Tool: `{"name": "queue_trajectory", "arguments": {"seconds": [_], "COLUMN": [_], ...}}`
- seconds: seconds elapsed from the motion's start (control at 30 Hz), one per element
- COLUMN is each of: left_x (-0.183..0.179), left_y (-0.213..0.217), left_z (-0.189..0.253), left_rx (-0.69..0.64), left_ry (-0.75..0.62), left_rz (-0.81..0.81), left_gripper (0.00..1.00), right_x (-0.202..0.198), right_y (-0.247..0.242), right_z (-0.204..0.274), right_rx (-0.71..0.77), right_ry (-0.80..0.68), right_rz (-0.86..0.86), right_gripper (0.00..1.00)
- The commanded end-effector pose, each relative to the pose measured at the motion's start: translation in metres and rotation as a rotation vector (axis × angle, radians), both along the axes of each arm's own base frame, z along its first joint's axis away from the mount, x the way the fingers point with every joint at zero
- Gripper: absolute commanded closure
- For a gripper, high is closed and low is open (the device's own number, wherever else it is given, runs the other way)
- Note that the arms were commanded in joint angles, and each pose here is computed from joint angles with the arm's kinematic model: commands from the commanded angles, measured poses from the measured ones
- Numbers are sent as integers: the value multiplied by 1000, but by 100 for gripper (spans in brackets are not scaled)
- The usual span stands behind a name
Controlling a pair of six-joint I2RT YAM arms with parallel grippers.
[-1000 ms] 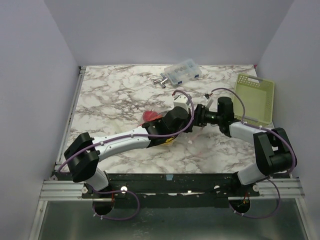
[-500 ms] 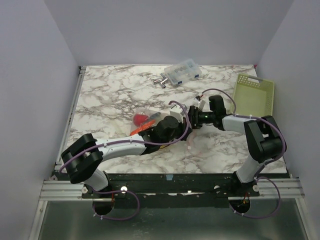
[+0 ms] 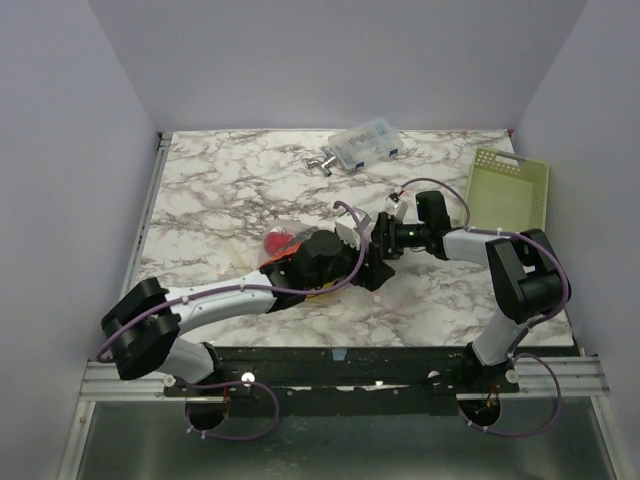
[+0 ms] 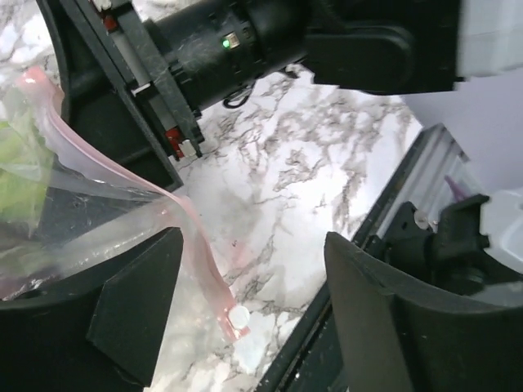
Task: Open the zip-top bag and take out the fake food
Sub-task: Place the zipper food storage bag at the center of the board.
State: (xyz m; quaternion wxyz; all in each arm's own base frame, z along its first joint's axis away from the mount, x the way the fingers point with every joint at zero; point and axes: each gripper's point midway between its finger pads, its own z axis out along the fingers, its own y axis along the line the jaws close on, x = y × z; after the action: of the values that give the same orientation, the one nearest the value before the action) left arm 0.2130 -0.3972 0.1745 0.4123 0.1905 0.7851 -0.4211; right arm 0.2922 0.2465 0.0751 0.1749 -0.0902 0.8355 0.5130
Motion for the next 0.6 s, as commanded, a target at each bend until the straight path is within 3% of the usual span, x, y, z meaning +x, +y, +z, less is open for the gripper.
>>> {"name": "queue_trajectory", "arguments": {"seconds": [0.0, 0.13, 0.3, 0.57], "left_x": [-19, -15, 17, 51], "left_y": [26, 65, 145, 242], "left_z": [30, 33, 11, -14], "left_rx": [-28, -30, -38, -45], "left_ry": [-53, -62, -6, 71], "left_rz": [-89, -20, 219, 533], "left_gripper": [20, 11, 2, 1], "right_x": [3, 2, 1, -5], "right_y": [7, 8, 8, 9], "right_z": [8, 9, 10, 17], "right_rx": [32, 39, 46, 69], "right_ry": [-24, -20, -24, -52], "right_rz": [38, 42, 48, 76], "right_gripper": [27, 27, 27, 26]}}
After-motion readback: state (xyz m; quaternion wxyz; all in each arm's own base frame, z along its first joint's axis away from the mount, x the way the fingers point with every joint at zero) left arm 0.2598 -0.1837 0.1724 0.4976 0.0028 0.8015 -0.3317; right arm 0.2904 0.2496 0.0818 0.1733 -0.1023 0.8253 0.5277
